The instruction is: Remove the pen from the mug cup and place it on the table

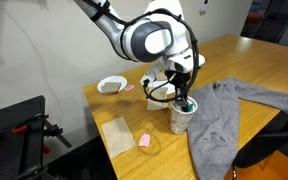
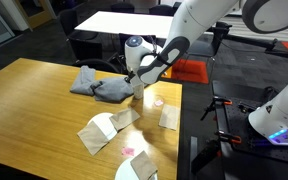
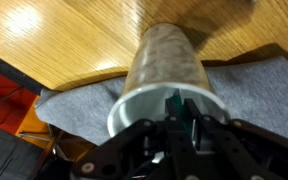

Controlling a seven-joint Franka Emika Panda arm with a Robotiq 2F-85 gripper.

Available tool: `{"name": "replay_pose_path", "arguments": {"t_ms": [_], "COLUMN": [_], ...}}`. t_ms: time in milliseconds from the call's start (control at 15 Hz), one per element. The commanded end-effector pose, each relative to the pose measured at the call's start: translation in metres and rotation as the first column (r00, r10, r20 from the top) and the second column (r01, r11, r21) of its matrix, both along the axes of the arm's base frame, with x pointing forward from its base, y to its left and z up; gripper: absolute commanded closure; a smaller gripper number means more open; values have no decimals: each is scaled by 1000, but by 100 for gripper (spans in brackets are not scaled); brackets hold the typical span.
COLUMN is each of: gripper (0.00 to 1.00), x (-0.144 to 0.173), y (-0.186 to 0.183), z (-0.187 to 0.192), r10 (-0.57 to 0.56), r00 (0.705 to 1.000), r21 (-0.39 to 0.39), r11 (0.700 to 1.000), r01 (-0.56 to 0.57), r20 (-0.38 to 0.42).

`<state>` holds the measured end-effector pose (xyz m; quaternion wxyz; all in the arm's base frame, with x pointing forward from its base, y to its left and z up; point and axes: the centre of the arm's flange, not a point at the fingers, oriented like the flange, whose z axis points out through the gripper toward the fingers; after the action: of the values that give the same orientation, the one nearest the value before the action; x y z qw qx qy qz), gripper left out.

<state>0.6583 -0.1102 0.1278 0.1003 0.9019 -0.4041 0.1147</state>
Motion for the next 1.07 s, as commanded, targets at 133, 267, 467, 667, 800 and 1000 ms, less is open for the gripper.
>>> {"name": "replay_pose_path", "arguments": {"t_ms": [133,267,467,667,800,1000], "gripper": [97,97,97,97,97,97], "x": [-18,-23,-32,-39,-44,-52], "y": [-1,-1,3,7,9,11], "z": [27,36,51,68,84,112], "r10": [12,18,27,39,45,70], "r00": [1000,1000,999,999,998,996], "r21": [-27,-27,-31,-36,-43,-56], "r11": [1000,999,999,999,998,996], "r01": [-12,-18,-26,-37,-43,-67], "r20": [1,2,17,37,49,51]}}
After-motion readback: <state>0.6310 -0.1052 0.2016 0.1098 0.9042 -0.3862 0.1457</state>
